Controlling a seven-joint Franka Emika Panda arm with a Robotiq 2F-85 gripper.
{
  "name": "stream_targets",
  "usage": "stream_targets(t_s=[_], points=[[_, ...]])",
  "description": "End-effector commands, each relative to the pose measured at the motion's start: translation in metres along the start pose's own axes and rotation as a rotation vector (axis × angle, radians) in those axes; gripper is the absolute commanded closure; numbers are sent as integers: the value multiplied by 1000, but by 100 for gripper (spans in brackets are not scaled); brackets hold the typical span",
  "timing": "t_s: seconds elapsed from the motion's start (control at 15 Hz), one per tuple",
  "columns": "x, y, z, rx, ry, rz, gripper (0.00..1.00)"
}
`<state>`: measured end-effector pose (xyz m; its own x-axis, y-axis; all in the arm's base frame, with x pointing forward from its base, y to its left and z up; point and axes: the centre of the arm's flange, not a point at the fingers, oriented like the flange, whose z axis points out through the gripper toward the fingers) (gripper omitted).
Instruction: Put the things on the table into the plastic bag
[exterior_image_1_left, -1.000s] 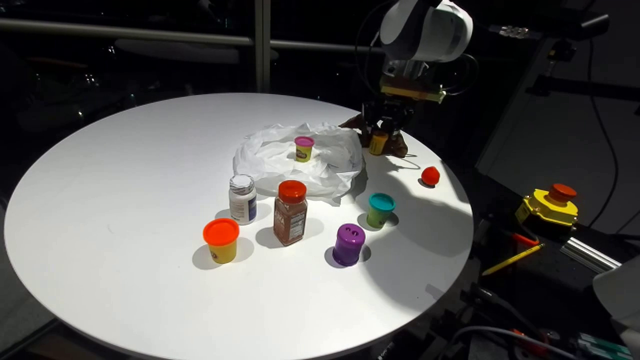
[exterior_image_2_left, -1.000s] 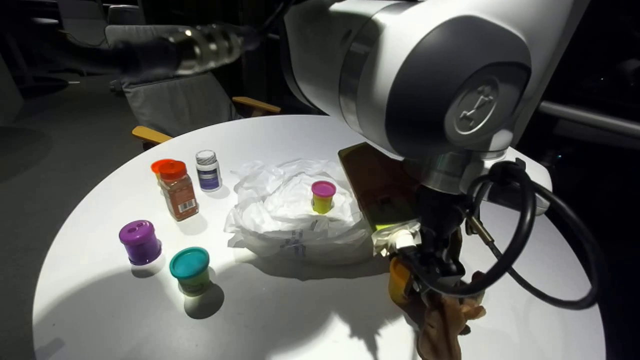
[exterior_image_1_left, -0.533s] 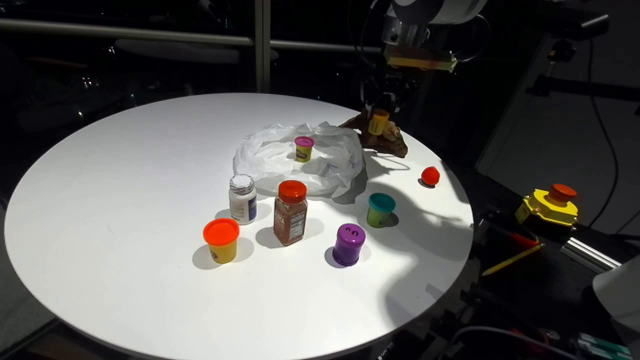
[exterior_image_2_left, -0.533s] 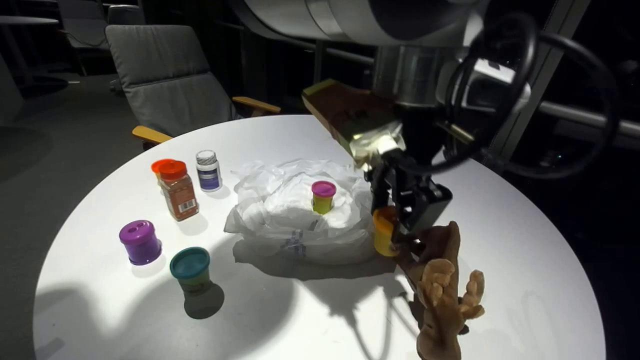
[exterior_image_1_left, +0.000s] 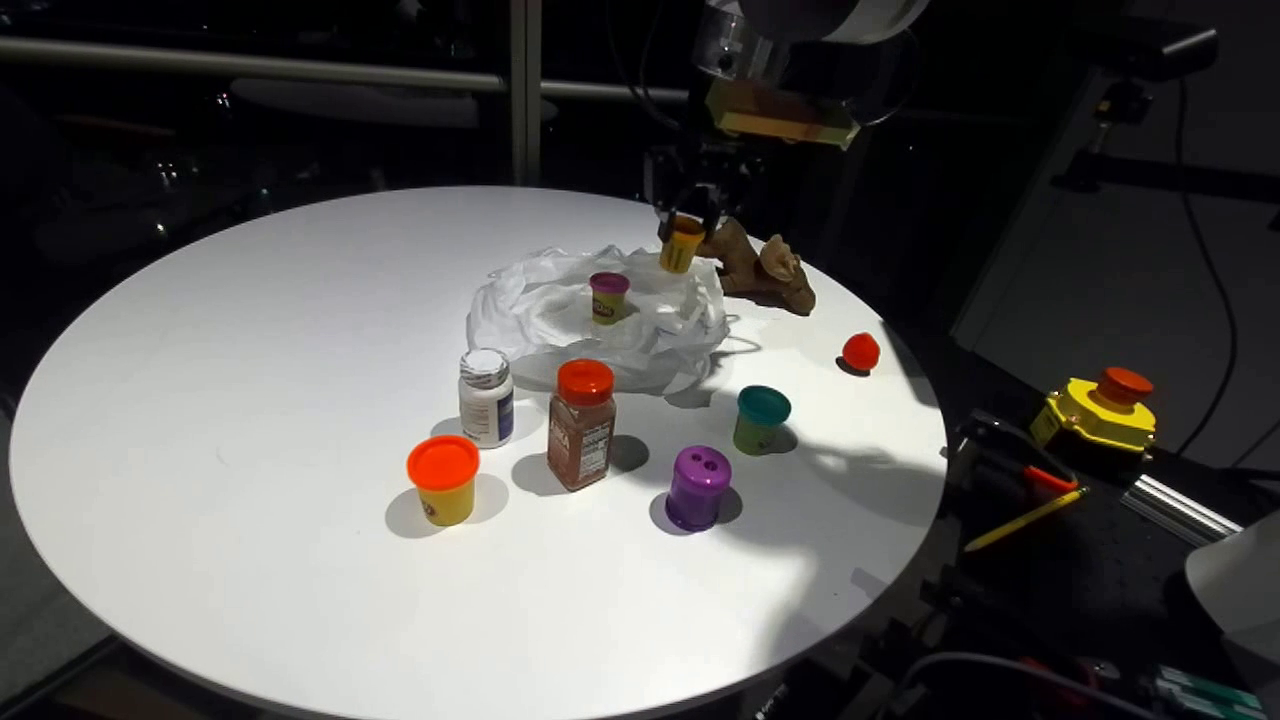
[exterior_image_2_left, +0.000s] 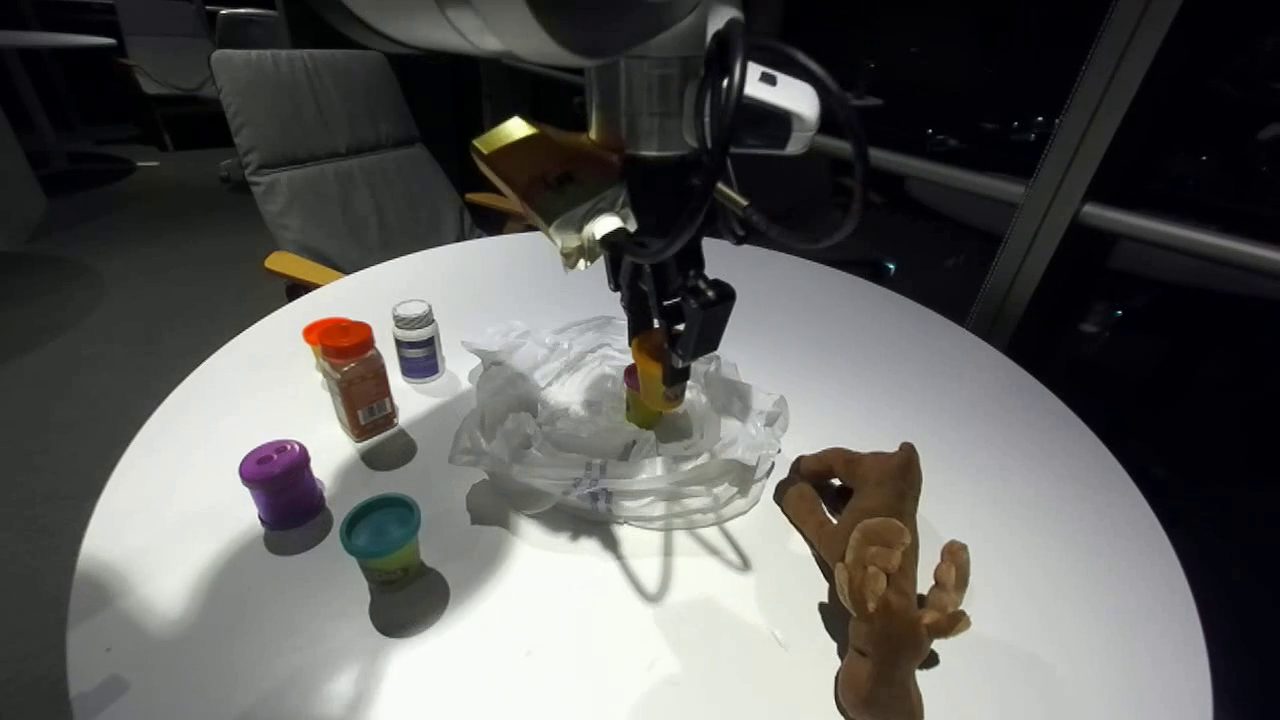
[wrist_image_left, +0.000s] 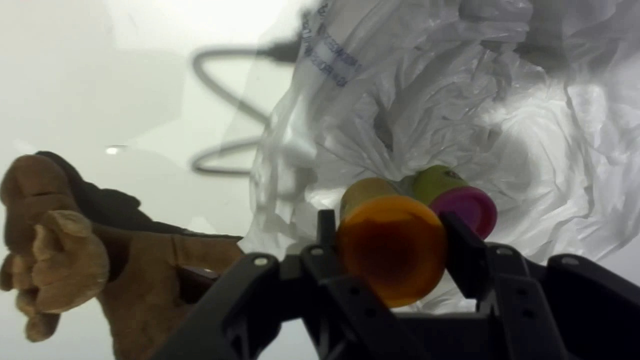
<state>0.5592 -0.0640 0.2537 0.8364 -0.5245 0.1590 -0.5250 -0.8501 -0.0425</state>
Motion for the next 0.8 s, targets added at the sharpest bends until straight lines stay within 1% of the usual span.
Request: stream_targets(t_s=[0.0, 0.2, 0.47, 0.53, 0.6, 0.73], points=[[-2, -19, 31, 18, 72, -57, 71], [-2, -23, 61, 8, 97, -67, 71], [0, -16, 94, -24, 112, -65, 71], [1, -14, 93, -27, 115, -65, 32], [4, -13, 88, -19, 133, -67, 20], [4, -5, 64, -7, 153, -69, 7]])
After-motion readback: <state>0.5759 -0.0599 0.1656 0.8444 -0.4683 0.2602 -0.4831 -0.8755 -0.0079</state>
